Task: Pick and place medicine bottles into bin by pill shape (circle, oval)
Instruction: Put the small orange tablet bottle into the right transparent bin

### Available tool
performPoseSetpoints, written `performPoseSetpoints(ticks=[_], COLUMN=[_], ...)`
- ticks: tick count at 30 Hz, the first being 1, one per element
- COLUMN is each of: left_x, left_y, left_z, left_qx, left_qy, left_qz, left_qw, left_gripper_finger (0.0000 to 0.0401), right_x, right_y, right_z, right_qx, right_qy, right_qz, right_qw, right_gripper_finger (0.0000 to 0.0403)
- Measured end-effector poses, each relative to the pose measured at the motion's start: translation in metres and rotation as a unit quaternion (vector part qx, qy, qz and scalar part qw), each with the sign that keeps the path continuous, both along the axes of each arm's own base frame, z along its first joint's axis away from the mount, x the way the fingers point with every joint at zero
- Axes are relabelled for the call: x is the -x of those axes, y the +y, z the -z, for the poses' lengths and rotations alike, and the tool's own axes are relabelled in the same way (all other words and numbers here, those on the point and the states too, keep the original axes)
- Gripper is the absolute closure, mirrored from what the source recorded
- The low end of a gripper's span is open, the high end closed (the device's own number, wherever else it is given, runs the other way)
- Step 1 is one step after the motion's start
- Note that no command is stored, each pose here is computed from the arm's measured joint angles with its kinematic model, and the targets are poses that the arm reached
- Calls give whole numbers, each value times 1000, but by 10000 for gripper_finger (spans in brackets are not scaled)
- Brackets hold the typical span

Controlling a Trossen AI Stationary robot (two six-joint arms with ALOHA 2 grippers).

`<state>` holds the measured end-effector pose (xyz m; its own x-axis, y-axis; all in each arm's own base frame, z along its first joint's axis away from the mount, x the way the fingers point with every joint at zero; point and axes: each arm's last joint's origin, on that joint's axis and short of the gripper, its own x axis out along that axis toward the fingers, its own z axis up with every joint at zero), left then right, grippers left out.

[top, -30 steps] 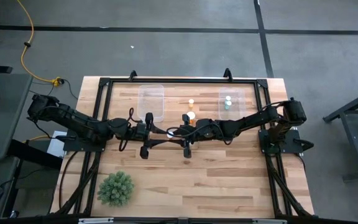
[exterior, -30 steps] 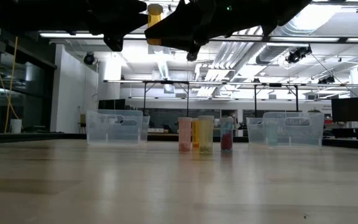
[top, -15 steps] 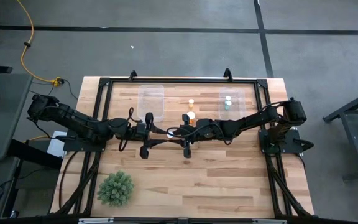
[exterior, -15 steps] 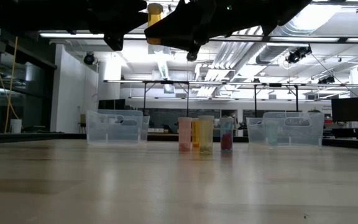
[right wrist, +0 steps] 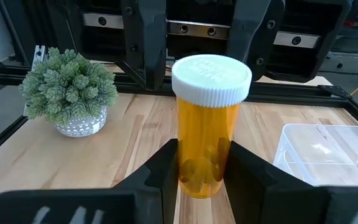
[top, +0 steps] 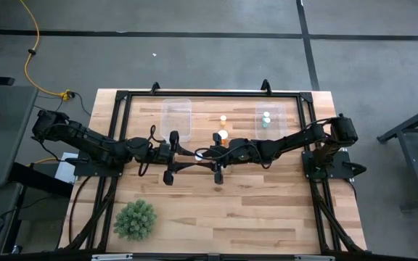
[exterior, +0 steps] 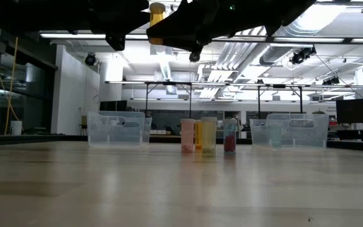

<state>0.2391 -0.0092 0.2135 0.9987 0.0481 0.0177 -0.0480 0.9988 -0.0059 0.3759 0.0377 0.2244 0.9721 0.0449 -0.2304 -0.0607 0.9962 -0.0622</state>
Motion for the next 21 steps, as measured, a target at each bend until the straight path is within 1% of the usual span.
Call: performPoseSetpoints(ticks=[3, 6, 12, 15, 19, 21], left_x=[0, 0, 0, 0, -5, -14], left_y=[-1, -3, -3, -3, -3, -4], left_z=[0, 0, 0, 0, 6, 6], left_qx=[-9, -18, -20, -16, -9, -10], left_qy=[0, 1, 0, 0, 10, 13], left_qz=[-1, -20, -43, -44, -44, -45], left_qw=[1000, 1000, 999, 999, 999, 999], left_gripper_finger=[260, 255, 210, 191, 179, 178], right_x=[0, 0, 0, 0, 0, 0], right_y=[0, 0, 0, 0, 0, 0], right_z=[0, 0, 0, -1, -1, -1], right_qx=[0, 0, 0, 0, 0, 0], right_qy=[-2, -2, -2, -3, -4, -6], right_qz=[0, 0, 0, 0, 0, 0], right_qw=[1000, 1000, 1000, 1000, 1000, 1000], right_gripper_finger=[306, 306, 306, 306, 306, 306])
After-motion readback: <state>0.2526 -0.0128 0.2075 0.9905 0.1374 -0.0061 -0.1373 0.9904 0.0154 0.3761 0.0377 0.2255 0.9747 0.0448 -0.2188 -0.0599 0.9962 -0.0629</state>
